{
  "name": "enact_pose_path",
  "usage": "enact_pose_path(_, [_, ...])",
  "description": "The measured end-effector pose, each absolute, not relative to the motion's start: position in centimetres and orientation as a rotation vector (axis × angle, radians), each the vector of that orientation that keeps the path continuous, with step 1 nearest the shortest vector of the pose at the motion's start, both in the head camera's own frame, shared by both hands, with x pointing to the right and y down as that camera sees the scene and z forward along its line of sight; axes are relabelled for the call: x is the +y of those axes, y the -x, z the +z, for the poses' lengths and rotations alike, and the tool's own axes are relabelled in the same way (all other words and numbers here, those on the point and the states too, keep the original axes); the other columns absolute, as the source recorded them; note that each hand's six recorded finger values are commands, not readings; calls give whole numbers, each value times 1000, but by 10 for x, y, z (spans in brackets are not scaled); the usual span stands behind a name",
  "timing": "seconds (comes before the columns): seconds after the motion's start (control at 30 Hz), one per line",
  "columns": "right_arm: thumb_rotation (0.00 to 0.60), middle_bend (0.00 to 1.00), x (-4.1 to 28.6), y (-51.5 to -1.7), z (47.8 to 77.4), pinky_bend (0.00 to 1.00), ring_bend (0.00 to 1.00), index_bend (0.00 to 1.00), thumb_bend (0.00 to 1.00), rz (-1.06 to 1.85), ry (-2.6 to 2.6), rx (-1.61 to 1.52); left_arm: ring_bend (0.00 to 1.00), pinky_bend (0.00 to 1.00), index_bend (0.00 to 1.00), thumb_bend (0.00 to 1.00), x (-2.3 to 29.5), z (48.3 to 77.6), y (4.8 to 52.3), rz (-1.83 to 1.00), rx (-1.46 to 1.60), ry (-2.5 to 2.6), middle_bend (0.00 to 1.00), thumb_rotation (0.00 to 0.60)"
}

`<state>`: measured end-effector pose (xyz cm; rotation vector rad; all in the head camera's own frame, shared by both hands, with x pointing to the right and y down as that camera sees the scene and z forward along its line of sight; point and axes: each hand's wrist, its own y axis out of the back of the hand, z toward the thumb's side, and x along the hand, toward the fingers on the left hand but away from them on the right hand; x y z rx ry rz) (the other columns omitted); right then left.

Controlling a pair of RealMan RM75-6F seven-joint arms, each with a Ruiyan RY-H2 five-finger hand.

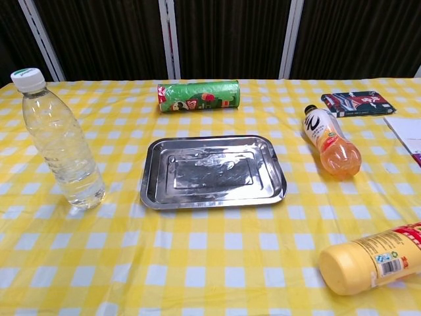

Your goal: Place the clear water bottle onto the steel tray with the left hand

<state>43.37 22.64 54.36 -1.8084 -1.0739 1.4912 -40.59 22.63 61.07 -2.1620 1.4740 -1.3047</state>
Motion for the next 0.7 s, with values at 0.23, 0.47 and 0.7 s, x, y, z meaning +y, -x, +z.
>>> enact_pose_path(0.23, [600, 97, 227, -432, 543, 45, 58, 172, 158, 1493, 1823, -1070, 0, 0, 120, 112, 224, 630, 395, -1247, 1572, 2317, 67, 600])
enact_pose_path(0.47, [600, 97, 227, -434, 543, 45, 57, 172, 158, 1505, 1832, -1070, 0, 0, 134, 113, 227, 655, 390, -1224, 1625, 2364, 72, 600])
enact_pose_path(0.7, [600, 97, 228, -435, 545, 45, 58, 172, 158, 1516, 1841, -1069, 0, 0, 136, 116, 228, 683, 384, -1199, 1694, 2387, 74, 600])
